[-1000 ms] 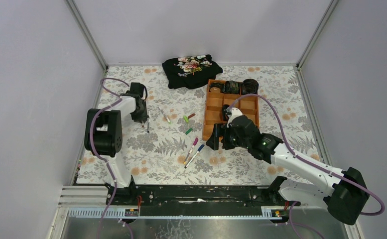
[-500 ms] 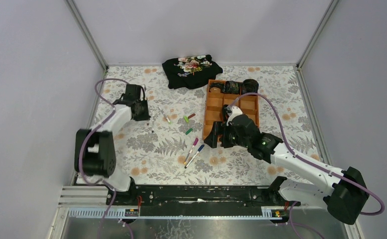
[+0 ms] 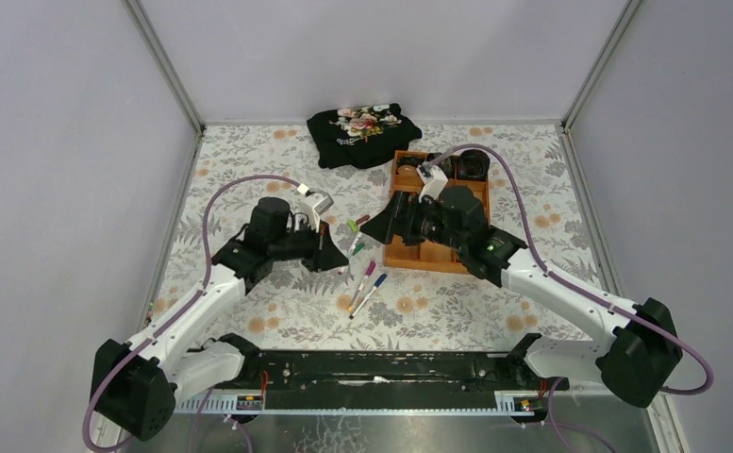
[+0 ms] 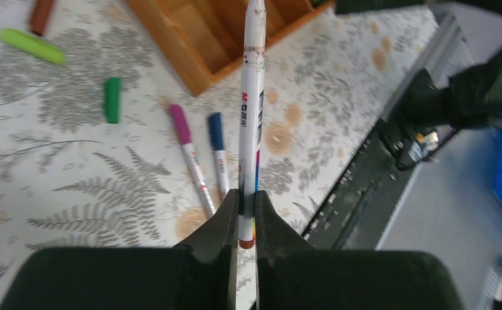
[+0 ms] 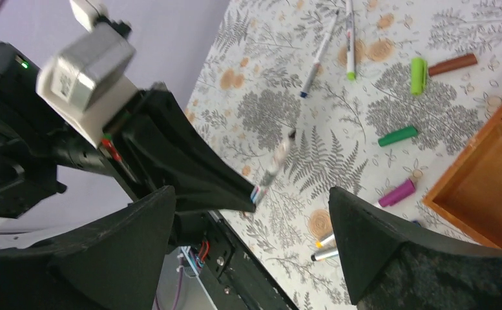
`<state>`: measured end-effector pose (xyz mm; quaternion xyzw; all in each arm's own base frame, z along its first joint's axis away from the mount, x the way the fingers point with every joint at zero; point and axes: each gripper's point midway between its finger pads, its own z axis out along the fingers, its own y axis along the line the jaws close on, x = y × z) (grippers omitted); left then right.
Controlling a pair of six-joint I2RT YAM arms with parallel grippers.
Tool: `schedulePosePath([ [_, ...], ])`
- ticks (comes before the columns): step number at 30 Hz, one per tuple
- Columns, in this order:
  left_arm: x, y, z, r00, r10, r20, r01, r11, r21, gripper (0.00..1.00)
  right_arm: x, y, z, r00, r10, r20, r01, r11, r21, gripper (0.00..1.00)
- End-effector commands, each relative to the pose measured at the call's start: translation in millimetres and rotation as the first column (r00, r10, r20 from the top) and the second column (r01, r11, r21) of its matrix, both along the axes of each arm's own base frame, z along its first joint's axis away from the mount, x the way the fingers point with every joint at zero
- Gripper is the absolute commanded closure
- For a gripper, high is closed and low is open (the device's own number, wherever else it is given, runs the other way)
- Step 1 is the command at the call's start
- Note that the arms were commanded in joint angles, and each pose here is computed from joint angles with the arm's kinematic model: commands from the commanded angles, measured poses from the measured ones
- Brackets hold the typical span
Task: Insert the pens into the pen caps
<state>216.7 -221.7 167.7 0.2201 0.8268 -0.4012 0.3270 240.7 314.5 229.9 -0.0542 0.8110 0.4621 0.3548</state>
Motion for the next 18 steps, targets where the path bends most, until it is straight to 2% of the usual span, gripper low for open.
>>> schedulePosePath([
  [1, -17, -17, 27, 0.991, -0.114, 0.065, 0.121, 0.986, -0.117, 1.0, 13, 11, 42, 0.997, -0.005, 0.078, -0.003, 0.996, 0.092, 0.07],
  [8, -24, -22, 31, 0.984, -0.161, 0.074, 0.17, 0.976, -0.138, 1.0, 17, 26, 23, 0.994, 0.074, 0.077, -0.077, 0.996, 0.035, 0.22],
  [12, -27, -22, 32, 0.982, -0.17, 0.081, 0.18, 0.973, -0.141, 1.0, 16, 31, 22, 0.993, 0.096, 0.073, -0.1, 0.994, 0.049, 0.32],
  [18, -29, -23, 34, 0.98, -0.179, 0.086, 0.19, 0.971, -0.146, 1.0, 13, 41, 18, 0.988, 0.146, 0.048, -0.15, 0.986, 0.076, 0.67],
])
